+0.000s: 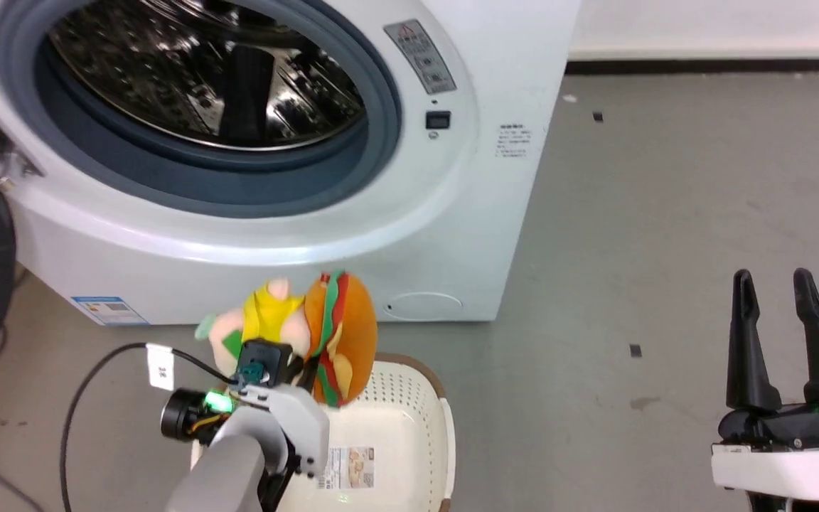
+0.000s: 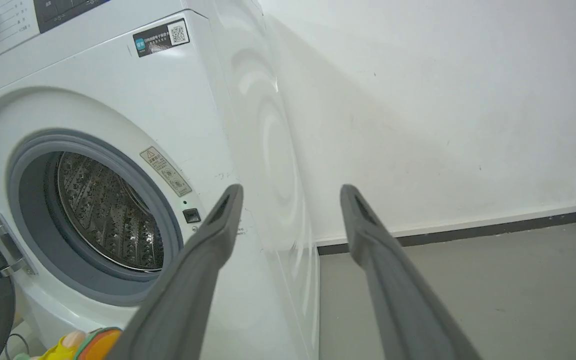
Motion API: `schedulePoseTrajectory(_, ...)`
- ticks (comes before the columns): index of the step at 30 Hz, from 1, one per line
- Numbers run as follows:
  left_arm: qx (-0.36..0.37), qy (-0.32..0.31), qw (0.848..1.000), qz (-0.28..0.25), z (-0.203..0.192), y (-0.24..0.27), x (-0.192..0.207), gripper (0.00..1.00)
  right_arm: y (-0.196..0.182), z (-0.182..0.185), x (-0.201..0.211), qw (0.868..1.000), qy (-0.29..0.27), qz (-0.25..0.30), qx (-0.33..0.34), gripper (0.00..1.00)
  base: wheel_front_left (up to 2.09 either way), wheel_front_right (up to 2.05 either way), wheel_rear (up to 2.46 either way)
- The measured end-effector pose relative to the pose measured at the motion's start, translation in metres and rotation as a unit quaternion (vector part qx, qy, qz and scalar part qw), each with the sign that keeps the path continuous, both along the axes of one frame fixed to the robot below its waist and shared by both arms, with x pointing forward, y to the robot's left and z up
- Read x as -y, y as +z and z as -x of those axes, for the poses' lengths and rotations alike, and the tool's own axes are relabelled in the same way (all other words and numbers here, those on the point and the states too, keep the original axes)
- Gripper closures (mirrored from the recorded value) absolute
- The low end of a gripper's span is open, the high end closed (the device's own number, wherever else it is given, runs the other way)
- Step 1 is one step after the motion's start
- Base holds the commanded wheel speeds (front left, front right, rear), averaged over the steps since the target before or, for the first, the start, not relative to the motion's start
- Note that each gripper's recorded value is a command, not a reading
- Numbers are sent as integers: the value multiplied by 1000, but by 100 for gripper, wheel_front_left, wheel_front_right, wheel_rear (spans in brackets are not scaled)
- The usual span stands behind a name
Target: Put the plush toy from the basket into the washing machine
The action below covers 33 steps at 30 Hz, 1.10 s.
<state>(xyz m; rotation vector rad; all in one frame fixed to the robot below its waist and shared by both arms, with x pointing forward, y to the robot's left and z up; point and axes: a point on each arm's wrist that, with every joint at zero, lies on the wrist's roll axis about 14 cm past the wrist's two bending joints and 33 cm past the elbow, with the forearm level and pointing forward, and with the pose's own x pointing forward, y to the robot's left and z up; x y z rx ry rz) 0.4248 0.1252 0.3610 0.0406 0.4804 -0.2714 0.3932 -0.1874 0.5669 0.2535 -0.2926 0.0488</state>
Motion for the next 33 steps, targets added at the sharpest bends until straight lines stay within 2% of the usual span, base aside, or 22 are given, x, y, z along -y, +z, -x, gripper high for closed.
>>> schedulePoseTrajectory(7,116,32,993,0,-19,62,-17,100,7,4,-7,1000,11,-2,9,0,0,0,0)
schedulePoseTrajectory(15,198,75,977,9,-44,106,-34,100,-3,-2,-3,1000,5,-1,-4,0,0,0,0)
schedulePoseTrajectory(20,225,93,970,15,-67,118,-41,100,-13,-13,0,1000,0,0,-15,0,0,0,0)
schedulePoseTrajectory(25,252,106,962,16,-107,131,-50,100,-23,-29,5,1000,-7,2,-24,0,0,0,0)
schedulePoseTrajectory(33,255,111,960,7,-172,118,-55,100,-47,-46,25,998,-35,11,-50,0,0,0,0)
